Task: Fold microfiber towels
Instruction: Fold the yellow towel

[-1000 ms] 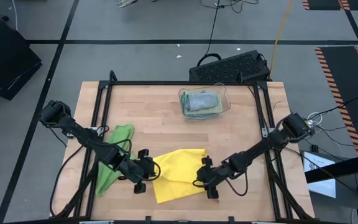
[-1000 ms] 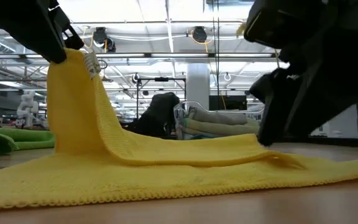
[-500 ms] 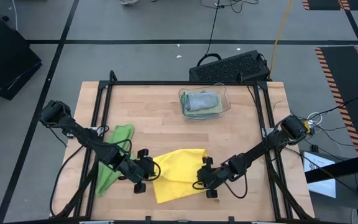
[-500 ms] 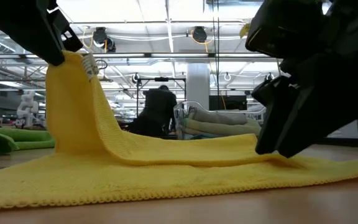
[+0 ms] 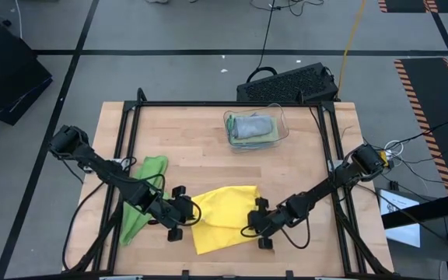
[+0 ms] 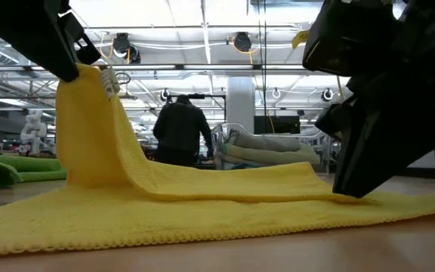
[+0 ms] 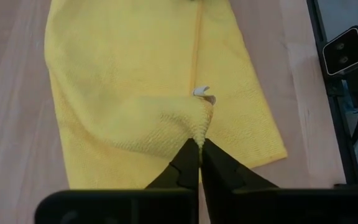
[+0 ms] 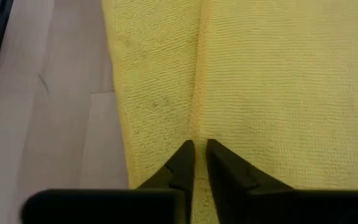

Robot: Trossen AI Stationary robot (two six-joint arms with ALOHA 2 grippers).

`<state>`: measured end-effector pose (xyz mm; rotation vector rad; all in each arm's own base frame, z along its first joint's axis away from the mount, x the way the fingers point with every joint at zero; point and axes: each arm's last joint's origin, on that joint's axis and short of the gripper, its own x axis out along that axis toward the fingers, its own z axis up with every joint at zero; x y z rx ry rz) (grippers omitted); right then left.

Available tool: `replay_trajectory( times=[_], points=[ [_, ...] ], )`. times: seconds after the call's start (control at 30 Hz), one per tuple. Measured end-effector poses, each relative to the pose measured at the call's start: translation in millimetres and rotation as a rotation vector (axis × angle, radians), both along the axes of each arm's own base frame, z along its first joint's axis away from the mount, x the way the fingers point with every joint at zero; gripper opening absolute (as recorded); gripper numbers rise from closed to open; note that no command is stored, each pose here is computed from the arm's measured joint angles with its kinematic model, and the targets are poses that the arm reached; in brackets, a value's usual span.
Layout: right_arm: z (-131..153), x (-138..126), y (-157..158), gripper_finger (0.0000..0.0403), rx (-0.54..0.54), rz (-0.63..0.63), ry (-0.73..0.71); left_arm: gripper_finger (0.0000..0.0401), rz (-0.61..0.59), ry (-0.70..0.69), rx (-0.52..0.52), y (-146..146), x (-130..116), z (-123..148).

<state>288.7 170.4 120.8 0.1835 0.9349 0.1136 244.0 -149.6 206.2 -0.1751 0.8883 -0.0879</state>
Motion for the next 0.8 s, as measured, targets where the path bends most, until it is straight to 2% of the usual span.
replay_trajectory(
  times=[0.1,0.2,0.37,0.53,0.7,0.8],
  points=[
    [0,0,-1,0.0006,0.013,-0.015,0.005,0.0009,0.000,0.001,0.001,0,0,0],
    [0,1,-1,0.0006,0.026,-0.034,0.008,0.0017,-0.001,0.001,0.002,0,0,0],
    [11,0,-2,0.0008,0.075,-0.080,-0.005,0.0005,-0.006,0.005,-0.002,0,0,0],
    [11,-1,2,0.0073,0.100,-0.095,-0.010,0.0017,-0.006,0.004,0.000,0,0,0],
    [6,-3,3,0.0156,0.025,-0.101,-0.023,0.0006,-0.002,0.005,0.002,2,1,0],
    [2,-1,3,0.0169,-0.005,-0.082,-0.031,0.0009,0.001,0.006,0.000,2,1,0]
  ],
)
